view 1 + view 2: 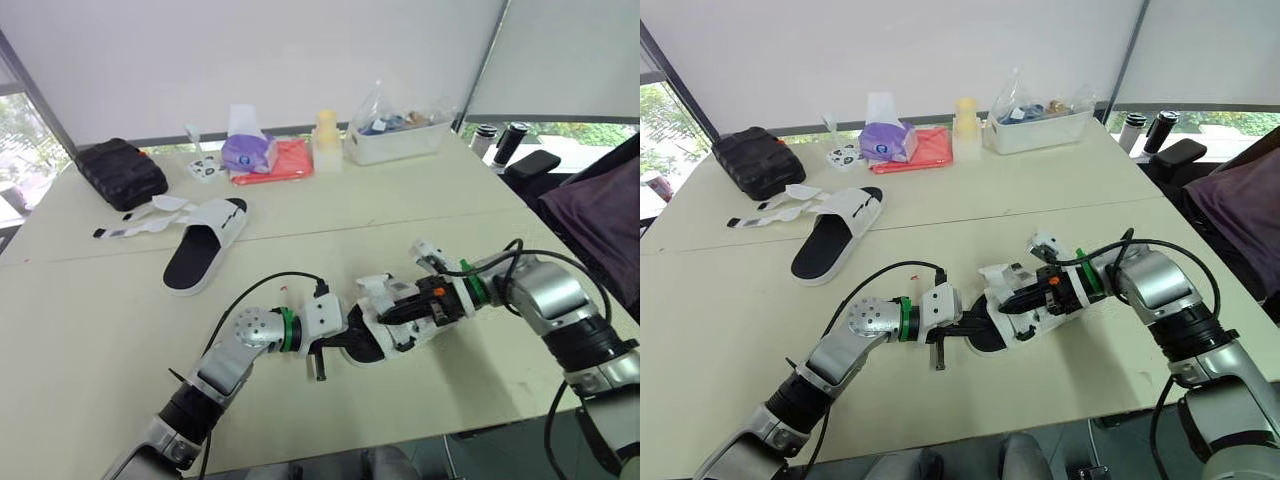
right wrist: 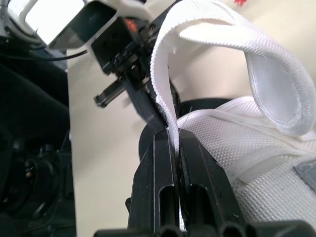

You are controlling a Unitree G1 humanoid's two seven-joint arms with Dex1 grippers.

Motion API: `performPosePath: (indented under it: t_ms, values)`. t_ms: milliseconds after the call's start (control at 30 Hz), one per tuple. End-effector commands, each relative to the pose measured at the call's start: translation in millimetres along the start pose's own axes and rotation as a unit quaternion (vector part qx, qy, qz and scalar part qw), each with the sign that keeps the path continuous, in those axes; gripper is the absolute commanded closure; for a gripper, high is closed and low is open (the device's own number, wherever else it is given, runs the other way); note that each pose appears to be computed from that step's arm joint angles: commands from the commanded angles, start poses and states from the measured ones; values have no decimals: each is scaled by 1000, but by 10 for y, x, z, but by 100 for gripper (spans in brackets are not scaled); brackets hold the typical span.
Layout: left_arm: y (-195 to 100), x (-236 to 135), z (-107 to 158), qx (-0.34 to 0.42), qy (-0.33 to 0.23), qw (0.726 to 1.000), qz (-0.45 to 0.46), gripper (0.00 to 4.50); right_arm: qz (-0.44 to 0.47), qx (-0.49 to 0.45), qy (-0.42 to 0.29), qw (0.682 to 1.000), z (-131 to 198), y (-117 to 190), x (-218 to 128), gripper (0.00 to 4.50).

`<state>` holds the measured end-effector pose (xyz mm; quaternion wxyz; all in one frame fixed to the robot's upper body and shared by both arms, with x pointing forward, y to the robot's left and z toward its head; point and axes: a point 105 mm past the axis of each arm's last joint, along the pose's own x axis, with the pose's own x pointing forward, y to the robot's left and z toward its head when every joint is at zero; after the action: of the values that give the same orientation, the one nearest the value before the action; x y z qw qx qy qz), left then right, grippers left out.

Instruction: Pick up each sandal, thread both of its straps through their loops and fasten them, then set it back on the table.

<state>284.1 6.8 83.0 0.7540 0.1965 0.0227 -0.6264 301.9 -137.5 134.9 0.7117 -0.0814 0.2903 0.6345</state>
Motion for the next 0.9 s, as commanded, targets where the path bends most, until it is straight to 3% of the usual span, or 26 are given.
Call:
performPosePath:
  t_ms: [33, 267, 367, 467, 667, 900]
  values:
    - [8, -18, -73, -4, 14, 1000, 5, 438, 12, -8, 20, 1000, -87, 53, 6, 447]
    - [19, -17, -76, -6, 13, 1000, 6, 438, 51, -36, 47, 997, -199, 274, 4, 447]
    - [21, -13, -73, -7, 12, 1000, 6, 438, 31, -36, 48, 998, -254, 218, 18, 447]
    - [28, -14, -75, -7, 12, 1000, 6, 438, 13, -45, 21, 999, -179, 167, -6, 358]
    - [37, -20, -77, -2, 11, 1000, 8, 438, -62, -32, -88, 994, 197, 131, -356, 80]
    - [34, -16, -89, -1, 11, 1000, 4, 438, -106, 29, -141, 984, 171, 390, -719, 80]
